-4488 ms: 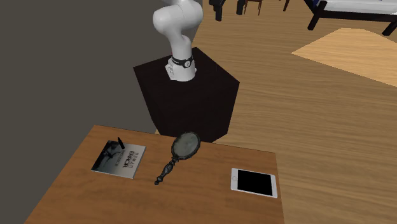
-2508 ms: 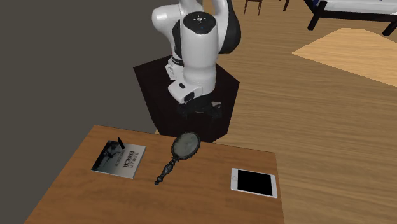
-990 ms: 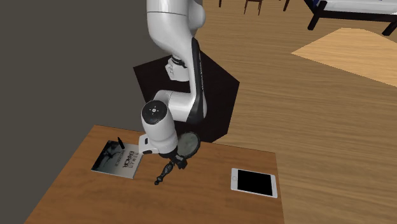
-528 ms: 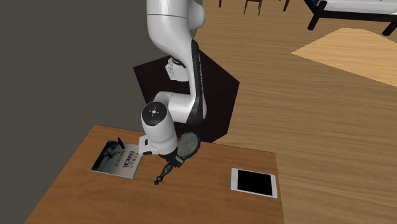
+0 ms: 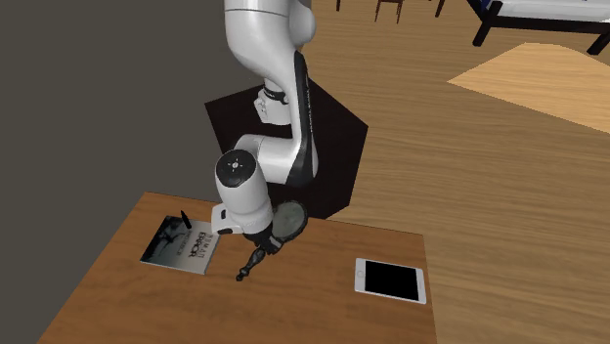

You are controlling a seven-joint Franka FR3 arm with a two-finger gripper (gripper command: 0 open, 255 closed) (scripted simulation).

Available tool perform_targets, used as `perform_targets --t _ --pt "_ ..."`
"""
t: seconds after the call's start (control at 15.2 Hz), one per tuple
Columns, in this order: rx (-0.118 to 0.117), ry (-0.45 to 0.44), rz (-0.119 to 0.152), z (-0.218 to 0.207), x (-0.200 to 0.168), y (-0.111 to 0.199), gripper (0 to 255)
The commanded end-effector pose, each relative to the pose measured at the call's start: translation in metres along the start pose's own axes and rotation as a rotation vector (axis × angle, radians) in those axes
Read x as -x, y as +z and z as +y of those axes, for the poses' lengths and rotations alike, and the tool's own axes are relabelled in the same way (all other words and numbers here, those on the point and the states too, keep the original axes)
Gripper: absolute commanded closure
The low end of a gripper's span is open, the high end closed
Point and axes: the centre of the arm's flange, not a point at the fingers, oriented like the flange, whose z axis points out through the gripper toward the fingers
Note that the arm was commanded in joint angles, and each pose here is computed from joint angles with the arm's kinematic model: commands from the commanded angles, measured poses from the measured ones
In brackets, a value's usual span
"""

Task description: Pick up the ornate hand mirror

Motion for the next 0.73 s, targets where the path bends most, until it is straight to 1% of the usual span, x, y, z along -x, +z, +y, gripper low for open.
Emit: perform_targets --t 0.0,0.66 --pt "0.0 0.0 0.0 0.0 0.0 -0.009 255" --pt "0.0 0.0 0.0 0.0 0.002 -0.062 255"
